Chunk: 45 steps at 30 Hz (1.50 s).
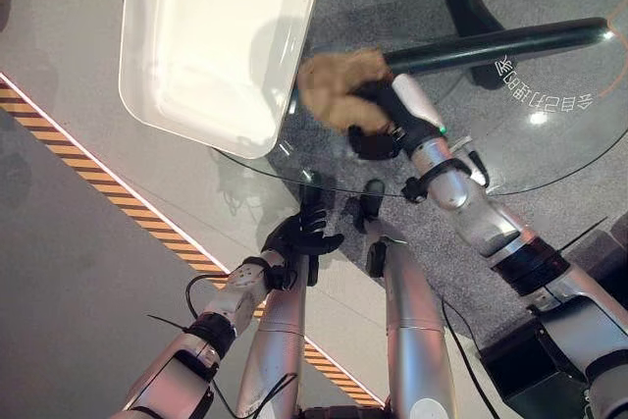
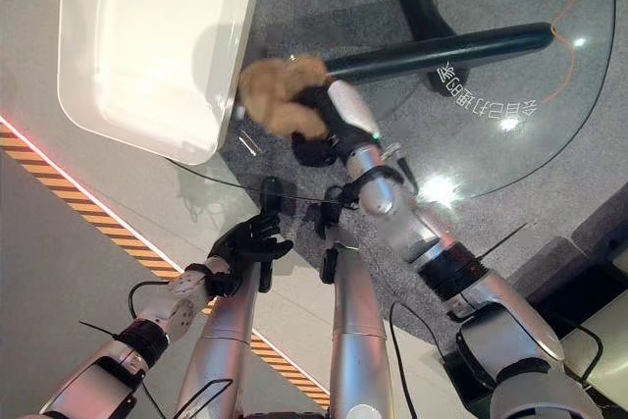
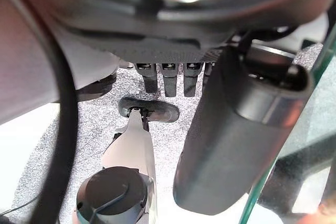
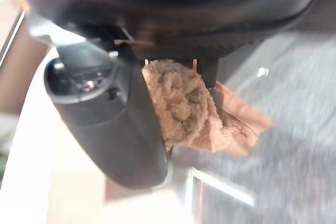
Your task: Wipe the table with a cloth and put it in the basket.
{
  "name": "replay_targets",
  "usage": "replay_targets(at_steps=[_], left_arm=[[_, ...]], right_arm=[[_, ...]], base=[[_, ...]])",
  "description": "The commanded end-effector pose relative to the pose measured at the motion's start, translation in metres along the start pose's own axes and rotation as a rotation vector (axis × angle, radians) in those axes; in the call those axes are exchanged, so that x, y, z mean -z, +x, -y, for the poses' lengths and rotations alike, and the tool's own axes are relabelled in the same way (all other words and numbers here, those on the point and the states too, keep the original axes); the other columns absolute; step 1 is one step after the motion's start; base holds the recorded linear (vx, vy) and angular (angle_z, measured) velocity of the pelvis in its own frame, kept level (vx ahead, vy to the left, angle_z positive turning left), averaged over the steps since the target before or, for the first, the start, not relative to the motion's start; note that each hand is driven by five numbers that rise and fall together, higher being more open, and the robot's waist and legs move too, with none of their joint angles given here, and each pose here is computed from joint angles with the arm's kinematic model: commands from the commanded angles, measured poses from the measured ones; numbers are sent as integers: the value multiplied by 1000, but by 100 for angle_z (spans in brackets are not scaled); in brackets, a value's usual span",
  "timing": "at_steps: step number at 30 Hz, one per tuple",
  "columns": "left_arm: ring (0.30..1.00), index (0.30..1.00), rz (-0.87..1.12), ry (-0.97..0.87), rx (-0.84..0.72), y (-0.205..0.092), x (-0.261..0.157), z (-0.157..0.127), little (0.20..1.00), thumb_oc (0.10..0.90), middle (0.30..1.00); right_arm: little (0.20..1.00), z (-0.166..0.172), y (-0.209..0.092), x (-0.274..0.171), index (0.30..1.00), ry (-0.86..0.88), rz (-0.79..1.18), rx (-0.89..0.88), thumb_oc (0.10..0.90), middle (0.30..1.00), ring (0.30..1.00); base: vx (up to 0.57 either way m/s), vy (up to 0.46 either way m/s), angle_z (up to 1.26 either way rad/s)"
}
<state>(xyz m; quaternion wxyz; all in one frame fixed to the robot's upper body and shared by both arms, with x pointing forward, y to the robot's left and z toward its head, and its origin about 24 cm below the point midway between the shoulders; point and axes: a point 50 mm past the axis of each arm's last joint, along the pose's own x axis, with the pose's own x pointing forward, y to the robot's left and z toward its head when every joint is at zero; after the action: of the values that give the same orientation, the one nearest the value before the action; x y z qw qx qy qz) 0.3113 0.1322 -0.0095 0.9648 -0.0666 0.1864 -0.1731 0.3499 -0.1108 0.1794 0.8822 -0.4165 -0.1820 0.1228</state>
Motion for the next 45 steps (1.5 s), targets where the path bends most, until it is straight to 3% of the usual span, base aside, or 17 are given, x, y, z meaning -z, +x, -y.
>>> replay_targets(at_steps=[1, 28, 45], left_arm=[[900, 900, -229, -84, 46, -26, 72, 19, 900, 800, 900], [900, 900, -219, -124, -13, -25, 69, 13, 900, 800, 900], [900, 900, -129, -481, -4, -56, 86, -8, 900, 800, 900]], right_arm=[[200, -36, -16, -26, 300, 99, 154, -161, 100, 300, 300], [200, -47, -26, -21, 300, 162, 154, -247, 100, 300, 300], [200, -10, -40, -6, 300, 322, 121, 59, 100, 300, 300]], base=[[4, -1, 4], [-1, -1, 0], [-18, -30, 2]])
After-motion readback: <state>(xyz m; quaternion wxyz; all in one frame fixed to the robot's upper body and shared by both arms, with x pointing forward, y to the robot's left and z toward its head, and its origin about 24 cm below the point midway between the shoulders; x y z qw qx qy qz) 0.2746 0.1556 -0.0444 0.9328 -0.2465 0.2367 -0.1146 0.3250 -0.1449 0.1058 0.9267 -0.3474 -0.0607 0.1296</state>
